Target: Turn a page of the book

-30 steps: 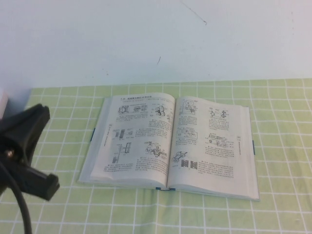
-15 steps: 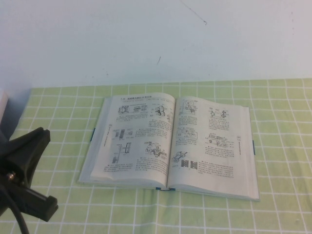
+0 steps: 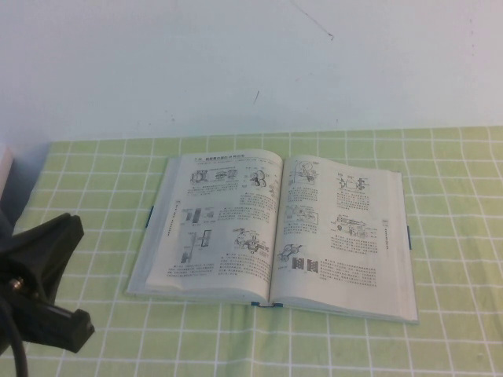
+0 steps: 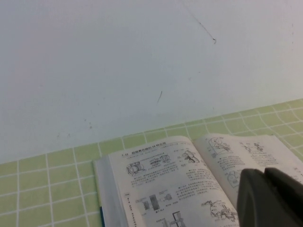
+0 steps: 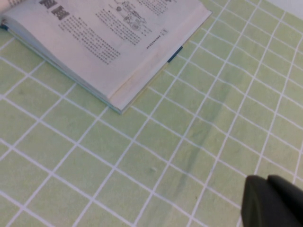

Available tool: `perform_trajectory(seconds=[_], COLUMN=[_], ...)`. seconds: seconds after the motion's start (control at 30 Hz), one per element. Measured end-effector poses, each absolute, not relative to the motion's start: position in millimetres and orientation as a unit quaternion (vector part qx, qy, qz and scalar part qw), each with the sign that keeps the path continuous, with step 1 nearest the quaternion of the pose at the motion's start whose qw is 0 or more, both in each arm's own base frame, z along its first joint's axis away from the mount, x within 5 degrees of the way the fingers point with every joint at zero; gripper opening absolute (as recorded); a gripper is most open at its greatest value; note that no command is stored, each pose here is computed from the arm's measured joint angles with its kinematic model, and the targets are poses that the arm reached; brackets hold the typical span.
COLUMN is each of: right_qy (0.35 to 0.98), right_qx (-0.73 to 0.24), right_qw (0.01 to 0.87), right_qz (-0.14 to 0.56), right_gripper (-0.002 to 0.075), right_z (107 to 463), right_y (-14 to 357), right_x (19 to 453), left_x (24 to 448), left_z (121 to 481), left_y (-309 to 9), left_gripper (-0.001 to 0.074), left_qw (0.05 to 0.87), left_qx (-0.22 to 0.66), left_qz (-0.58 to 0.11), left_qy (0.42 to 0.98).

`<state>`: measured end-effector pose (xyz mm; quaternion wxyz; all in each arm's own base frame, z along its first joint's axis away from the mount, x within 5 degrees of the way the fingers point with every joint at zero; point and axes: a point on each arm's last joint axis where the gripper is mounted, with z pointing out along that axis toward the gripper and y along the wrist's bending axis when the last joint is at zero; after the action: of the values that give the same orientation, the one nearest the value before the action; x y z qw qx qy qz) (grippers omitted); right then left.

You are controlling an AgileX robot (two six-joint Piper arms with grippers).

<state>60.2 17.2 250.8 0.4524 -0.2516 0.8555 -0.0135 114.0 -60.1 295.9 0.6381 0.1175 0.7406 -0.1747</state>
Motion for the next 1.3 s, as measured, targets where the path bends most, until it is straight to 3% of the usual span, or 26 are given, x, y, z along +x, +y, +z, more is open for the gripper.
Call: perform_trajectory(seconds=[0.4, 0.7, 1.0, 1.3], right_qy=[0.855, 0.855, 0.855, 0.855], right_qx=[-0.252, -0.252, -0.252, -0.252], right_qw=[0.452, 0.452, 0.452, 0.452], right_qz=[-0.013, -0.013, -0.013, -0.013], right_gripper=[-0.0002, -0.0002, -0.0002, -0.0002], right_z=[250.8, 250.8, 250.8, 250.8], right_y=[17.2, 17.2, 17.2, 17.2], right_x=[60.2, 60.2, 60.2, 60.2], left_x=[112.7, 90.1, 59.9, 56.1], left_z=[291.7, 265.7, 241.1, 233.1], left_y=[-51.9, -10.3, 4.8, 3.0], left_gripper=[-0.0004, -0.0004, -0.0004, -0.0004], left_qw=[0.632, 0.682, 0.734, 0.741], left_qx=[0.068, 0.037, 0.045, 0.076], left_qz=[-0.173, -0.043, 0.06, 0.084], left_qy=[0.752, 0.729, 0.675, 0.662])
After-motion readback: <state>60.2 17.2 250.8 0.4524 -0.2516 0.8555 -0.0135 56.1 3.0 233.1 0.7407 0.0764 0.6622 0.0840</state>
